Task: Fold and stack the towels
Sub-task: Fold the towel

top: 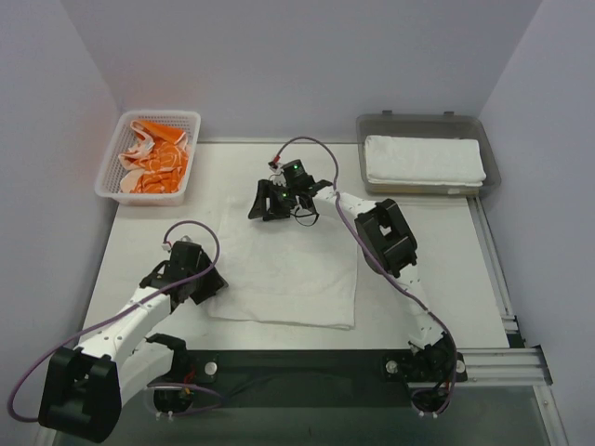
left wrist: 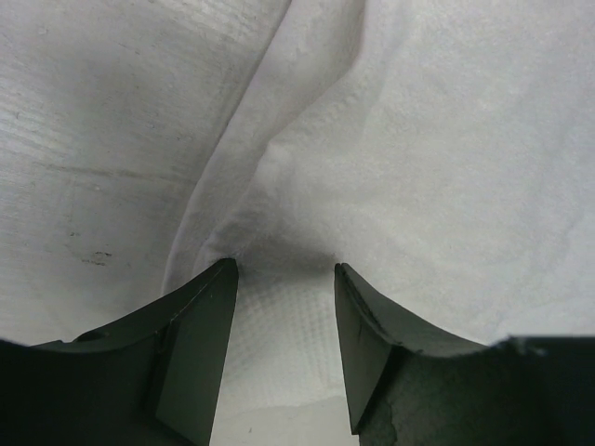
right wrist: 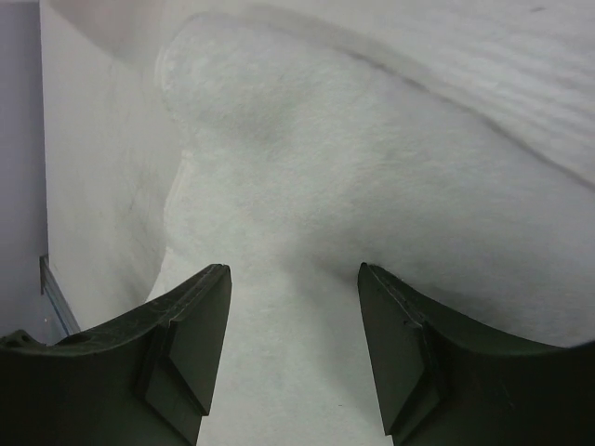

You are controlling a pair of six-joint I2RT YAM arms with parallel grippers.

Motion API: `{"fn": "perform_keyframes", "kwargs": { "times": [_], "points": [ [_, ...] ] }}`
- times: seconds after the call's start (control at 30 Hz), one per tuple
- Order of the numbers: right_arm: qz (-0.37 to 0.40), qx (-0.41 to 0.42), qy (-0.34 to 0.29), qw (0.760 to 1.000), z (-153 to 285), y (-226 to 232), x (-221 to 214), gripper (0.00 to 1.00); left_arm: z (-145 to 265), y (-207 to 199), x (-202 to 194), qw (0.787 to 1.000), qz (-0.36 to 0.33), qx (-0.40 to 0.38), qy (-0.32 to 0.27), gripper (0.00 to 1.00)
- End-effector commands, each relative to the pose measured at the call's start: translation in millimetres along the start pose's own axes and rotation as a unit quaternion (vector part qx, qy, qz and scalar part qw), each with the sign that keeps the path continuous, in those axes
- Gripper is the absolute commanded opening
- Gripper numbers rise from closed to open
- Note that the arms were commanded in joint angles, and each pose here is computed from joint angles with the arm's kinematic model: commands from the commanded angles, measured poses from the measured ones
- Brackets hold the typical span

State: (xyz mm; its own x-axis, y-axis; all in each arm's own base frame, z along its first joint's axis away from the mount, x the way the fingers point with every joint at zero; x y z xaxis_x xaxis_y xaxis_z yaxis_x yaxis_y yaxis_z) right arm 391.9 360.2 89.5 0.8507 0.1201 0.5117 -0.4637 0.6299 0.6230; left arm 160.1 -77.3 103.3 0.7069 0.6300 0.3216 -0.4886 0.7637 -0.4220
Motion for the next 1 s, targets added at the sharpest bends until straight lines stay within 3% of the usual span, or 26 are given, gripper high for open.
{"fn": "perform_keyframes", "kwargs": {
  "times": [0.0,0.13,0.3,0.47,0.6,0.8,0.97],
  "points": [
    [-0.084,-0.082,-0.057,0.992,9.5,-52.5,20.2,0.58,-5.7,20.5,-12.2,0.999,0.009,0.051,0.017,0.57],
    [-0.128,-0.092,-0.103,0.982,32.6,-79.9,38.7,0.58,-2.5,21.5,-10.9,0.998,0.014,0.055,0.008,0.57],
    [-0.086,-0.056,-0.125,0.987,74.0,-56.3,57.9,0.58,11.1,0.8,7.8,0.999,-0.016,0.019,-0.025,0.66],
    [-0.075,-0.095,-0.156,0.980,134.6,-53.7,50.0,0.58,39.5,-56.2,53.4,0.993,-0.062,-0.057,-0.084,0.68],
    [-0.082,-0.153,-0.157,0.972,171.2,-66.9,26.8,0.55,38.9,-104.0,86.8,0.981,-0.084,-0.127,-0.120,0.67],
    [-0.093,-0.225,-0.119,0.962,199.4,-83.2,-21.2,0.49,-19.7,-144.2,105.0,0.985,-0.090,-0.133,-0.057,0.62],
    [-0.092,-0.236,-0.092,0.963,204.9,-86.9,-45.8,0.48,-63.4,-128.1,90.6,0.994,-0.068,-0.085,-0.008,0.61]
  ]
}}
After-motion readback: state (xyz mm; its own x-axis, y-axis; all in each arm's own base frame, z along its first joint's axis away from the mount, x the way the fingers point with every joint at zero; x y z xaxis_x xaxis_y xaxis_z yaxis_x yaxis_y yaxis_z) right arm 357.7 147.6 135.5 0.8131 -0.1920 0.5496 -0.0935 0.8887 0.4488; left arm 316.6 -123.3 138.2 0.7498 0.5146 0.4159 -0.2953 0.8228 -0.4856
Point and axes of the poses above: each gripper's point midway between its finger pads, its own z axis back along the fingers, its own y axis along the line the jaws close on, x = y × z, the point moved 9 cm from there along z, back along the fingers, and after that the axes turned 4 degrees about z, right-handed, at the moved point
